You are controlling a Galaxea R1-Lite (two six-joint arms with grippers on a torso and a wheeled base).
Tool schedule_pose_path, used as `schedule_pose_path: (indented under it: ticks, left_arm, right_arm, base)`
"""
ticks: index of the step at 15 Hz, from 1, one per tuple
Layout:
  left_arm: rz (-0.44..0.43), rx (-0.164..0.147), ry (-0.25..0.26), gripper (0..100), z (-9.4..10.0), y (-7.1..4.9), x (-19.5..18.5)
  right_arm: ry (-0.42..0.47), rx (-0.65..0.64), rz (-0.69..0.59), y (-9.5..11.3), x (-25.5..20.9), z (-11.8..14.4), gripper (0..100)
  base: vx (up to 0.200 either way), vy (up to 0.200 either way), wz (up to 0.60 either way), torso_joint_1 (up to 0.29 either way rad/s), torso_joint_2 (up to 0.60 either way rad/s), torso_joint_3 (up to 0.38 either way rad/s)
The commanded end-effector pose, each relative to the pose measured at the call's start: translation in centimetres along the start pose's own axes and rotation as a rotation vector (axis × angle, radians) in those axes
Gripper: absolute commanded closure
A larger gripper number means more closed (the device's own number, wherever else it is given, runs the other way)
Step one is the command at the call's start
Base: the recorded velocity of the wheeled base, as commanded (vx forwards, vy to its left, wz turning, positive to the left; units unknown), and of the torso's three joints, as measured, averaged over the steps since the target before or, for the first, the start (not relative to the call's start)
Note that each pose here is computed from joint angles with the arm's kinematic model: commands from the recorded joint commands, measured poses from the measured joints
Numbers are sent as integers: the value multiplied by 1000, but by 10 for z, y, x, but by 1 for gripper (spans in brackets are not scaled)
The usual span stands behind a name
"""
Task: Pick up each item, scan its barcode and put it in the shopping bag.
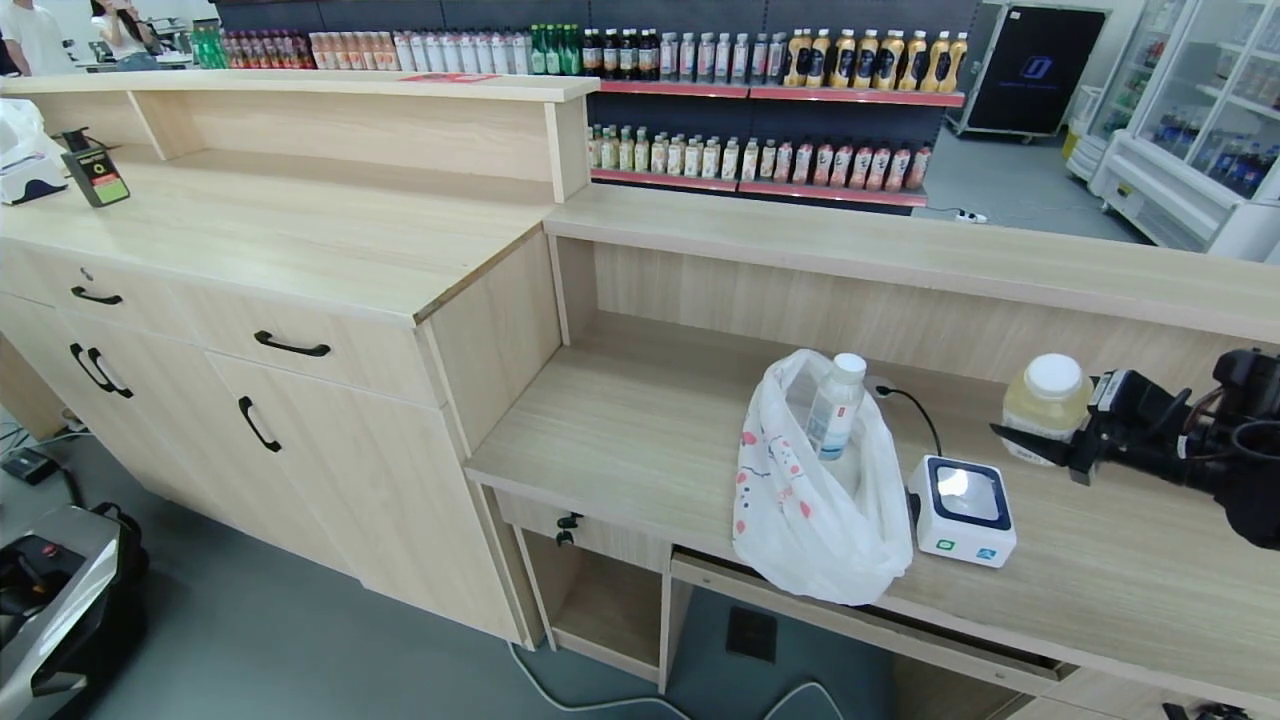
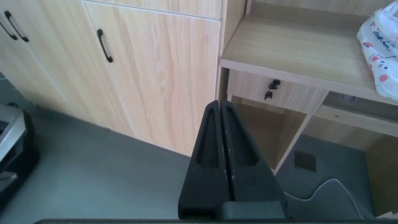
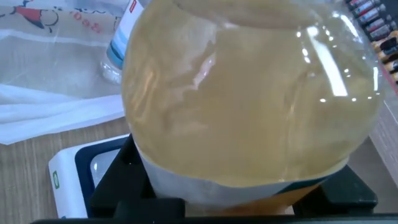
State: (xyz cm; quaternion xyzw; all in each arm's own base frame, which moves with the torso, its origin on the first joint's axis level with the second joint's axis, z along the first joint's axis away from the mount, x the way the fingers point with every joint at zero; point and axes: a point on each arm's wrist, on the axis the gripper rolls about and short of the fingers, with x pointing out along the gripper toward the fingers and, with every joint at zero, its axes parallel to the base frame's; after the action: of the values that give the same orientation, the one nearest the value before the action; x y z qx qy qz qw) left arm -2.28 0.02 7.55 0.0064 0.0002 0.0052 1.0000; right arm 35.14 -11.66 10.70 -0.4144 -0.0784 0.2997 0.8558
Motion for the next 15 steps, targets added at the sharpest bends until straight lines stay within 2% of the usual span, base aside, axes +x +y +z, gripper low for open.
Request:
schedule_pose_path:
  ticks: [1, 9, 15]
  left_arm:
    - [0, 1, 0, 100, 0, 0, 0]
    - [0, 1, 0, 100, 0, 0, 0]
    - [0, 1, 0, 100, 0, 0, 0]
  right_arm:
    - [-13, -4, 14, 3, 6, -11, 100]
    - [-26, -25, 34, 11, 17, -34, 100]
    - [-38, -19, 55, 18, 21, -40, 100]
  base:
    - [0, 0, 0, 0, 0, 0]
    - [0, 0, 0, 0, 0, 0]
    - [0, 0, 0, 0, 0, 0]
